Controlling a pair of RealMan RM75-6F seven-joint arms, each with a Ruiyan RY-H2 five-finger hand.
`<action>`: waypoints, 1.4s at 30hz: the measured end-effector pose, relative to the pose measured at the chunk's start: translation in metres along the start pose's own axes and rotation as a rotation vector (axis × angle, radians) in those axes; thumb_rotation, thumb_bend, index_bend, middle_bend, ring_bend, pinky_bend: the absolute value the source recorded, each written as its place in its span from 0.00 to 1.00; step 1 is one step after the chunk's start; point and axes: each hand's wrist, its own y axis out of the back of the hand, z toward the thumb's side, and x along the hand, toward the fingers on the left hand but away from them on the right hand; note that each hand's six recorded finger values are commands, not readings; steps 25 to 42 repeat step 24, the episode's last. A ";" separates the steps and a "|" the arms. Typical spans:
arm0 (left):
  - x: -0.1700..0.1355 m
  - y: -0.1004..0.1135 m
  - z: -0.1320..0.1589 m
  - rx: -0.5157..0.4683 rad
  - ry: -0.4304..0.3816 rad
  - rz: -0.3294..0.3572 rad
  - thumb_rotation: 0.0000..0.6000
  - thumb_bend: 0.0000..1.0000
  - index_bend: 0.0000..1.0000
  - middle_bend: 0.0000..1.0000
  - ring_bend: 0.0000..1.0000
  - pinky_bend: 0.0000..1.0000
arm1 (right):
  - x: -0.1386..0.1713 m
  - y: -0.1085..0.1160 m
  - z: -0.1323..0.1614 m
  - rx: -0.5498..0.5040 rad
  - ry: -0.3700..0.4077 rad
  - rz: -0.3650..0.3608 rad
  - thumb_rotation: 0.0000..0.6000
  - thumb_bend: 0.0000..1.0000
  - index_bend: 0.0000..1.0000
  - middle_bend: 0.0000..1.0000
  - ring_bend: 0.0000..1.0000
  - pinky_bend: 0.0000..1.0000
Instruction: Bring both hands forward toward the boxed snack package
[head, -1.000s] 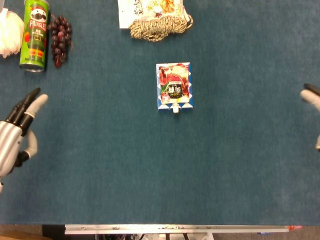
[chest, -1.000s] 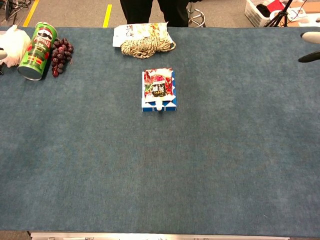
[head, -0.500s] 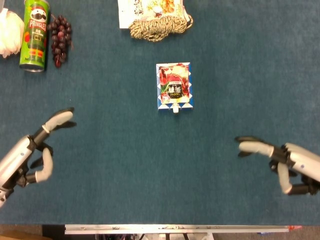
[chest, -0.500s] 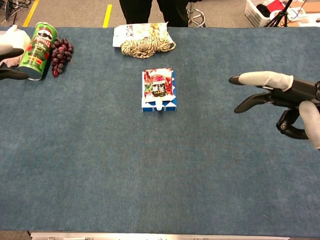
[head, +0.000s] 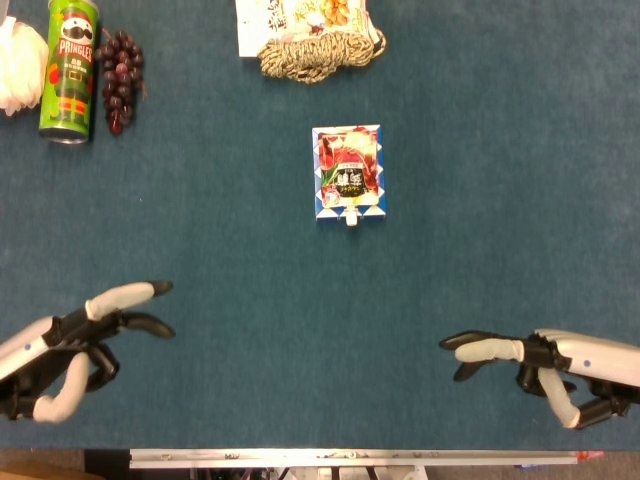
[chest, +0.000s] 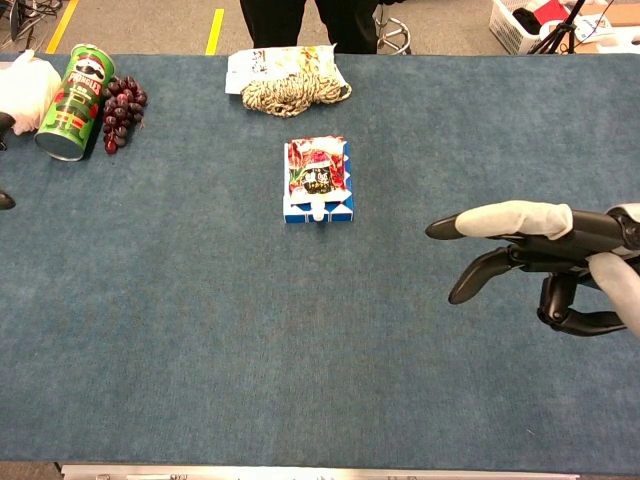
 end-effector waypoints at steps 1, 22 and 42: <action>-0.002 -0.001 0.001 -0.013 -0.005 -0.021 1.00 0.89 0.00 0.00 0.19 0.96 | 0.000 0.000 -0.001 -0.009 -0.002 0.004 1.00 1.00 0.00 0.00 0.19 0.97; -0.002 -0.010 -0.004 -0.051 0.027 -0.142 1.00 0.89 0.00 0.00 0.21 0.96 | 0.003 0.000 -0.005 -0.020 -0.023 -0.002 1.00 1.00 0.00 0.00 0.19 0.97; -0.002 -0.010 -0.004 -0.050 0.029 -0.139 1.00 0.89 0.00 0.00 0.21 0.96 | 0.003 0.000 -0.005 -0.022 -0.023 -0.005 1.00 1.00 0.00 0.00 0.19 0.97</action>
